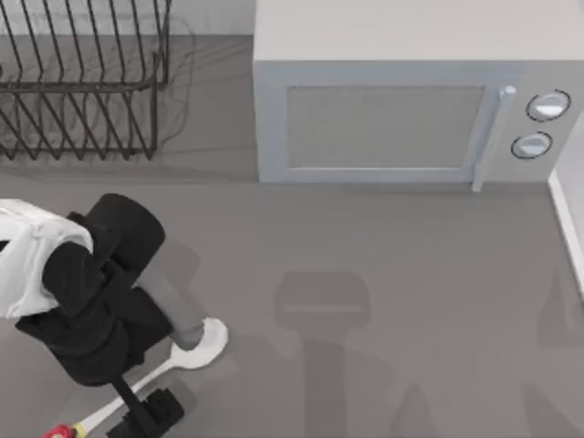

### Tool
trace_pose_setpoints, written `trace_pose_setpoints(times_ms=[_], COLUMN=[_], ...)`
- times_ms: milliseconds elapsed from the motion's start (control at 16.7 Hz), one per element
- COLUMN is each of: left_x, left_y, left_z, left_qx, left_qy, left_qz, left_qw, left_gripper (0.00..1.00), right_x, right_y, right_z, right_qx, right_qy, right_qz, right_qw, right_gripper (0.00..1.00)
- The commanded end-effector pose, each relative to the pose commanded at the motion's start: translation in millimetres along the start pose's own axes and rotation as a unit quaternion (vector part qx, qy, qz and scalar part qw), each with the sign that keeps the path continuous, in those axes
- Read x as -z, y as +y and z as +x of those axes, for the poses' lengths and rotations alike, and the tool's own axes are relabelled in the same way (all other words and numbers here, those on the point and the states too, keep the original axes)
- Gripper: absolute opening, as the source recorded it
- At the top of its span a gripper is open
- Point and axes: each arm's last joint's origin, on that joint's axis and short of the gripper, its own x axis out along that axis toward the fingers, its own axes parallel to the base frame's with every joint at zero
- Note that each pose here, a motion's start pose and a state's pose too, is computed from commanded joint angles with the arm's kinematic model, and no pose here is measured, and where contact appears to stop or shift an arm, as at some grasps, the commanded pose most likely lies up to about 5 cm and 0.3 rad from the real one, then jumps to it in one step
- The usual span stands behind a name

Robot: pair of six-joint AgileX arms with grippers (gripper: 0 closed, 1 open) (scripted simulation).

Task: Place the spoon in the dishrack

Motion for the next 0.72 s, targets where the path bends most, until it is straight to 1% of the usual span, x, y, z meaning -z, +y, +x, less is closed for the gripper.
trace_pose_setpoints(times_ms=[180,240,660,720], left_x=[0.0,0.0,0.0,-1.5], left_y=[0.0,0.0,0.0,1.1], left_z=[0.0,0.0,0.0,-21.6], left_qx=[0.000,0.000,0.000,0.000], left_qy=[0.000,0.000,0.000,-0.017], left_qz=[0.000,0.000,0.000,0.000], left_qw=[1.000,1.000,1.000,1.000], left_gripper=[0.02,0.00,0.00,0.00], right_x=[0.0,0.0,0.0,0.0], right_y=[0.0,0.0,0.0,0.0], right_z=[0.0,0.0,0.0,0.0], right_qx=[0.000,0.000,0.000,0.000], right_qy=[0.000,0.000,0.000,0.000], right_qz=[0.000,0.000,0.000,0.000], right_qw=[1.000,1.000,1.000,1.000], right_gripper=[1.00,1.00,1.00,1.00])
